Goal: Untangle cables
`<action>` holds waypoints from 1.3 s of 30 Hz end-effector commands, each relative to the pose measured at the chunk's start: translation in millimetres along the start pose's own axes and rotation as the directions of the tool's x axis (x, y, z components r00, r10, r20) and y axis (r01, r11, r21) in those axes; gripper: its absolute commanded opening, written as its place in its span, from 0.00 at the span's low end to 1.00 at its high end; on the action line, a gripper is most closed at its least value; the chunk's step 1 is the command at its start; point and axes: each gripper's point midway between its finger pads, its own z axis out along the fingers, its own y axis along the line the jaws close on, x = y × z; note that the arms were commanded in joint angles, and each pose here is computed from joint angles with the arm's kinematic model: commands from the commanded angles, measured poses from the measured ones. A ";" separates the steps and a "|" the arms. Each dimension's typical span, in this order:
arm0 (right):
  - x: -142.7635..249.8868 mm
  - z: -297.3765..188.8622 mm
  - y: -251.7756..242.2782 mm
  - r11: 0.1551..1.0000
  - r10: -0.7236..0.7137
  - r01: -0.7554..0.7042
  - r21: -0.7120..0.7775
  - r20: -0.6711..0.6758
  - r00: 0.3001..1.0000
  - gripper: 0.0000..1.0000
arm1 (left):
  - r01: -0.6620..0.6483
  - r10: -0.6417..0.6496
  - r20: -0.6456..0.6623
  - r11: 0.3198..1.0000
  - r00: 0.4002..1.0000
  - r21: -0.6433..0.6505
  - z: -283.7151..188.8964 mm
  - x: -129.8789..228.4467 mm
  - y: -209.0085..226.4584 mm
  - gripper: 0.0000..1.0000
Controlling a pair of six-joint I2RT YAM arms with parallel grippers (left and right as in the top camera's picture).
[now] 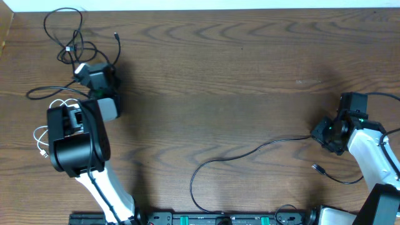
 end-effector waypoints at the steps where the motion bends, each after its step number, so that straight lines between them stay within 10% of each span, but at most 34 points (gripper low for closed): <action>1: 3.7 1.6 0.2 1.000 -0.008 0.008 0.005 -0.008 1.000 0.29 | 0.025 -0.026 0.037 0.999 0.999 0.020 9.3 -31.9 1.1 0.08; 13: 7.0 -0.4 6.5 0.999 -0.013 0.012 -0.033 -0.025 1.000 0.31 | -0.026 0.087 -0.069 0.786 0.994 0.617 -136.2 -82.1 -147.6 0.08; 22: 6.0 -36.0 27.8 0.984 -0.059 0.064 -0.169 0.037 0.998 0.34 | -0.070 0.162 -0.054 0.673 0.985 0.736 -281.1 -86.1 -185.4 0.08; 29: 20.2 -69.3 22.0 0.972 -0.131 0.145 -0.183 0.089 0.987 0.01 | -0.071 0.249 -0.115 0.630 0.962 0.773 -346.6 -54.6 -183.7 0.09; 39: 36.2 -121.3 21.4 0.945 -0.132 0.193 -0.263 0.234 0.963 0.13 | -0.056 0.443 -0.285 0.613 0.850 0.788 -380.0 30.2 -181.5 0.13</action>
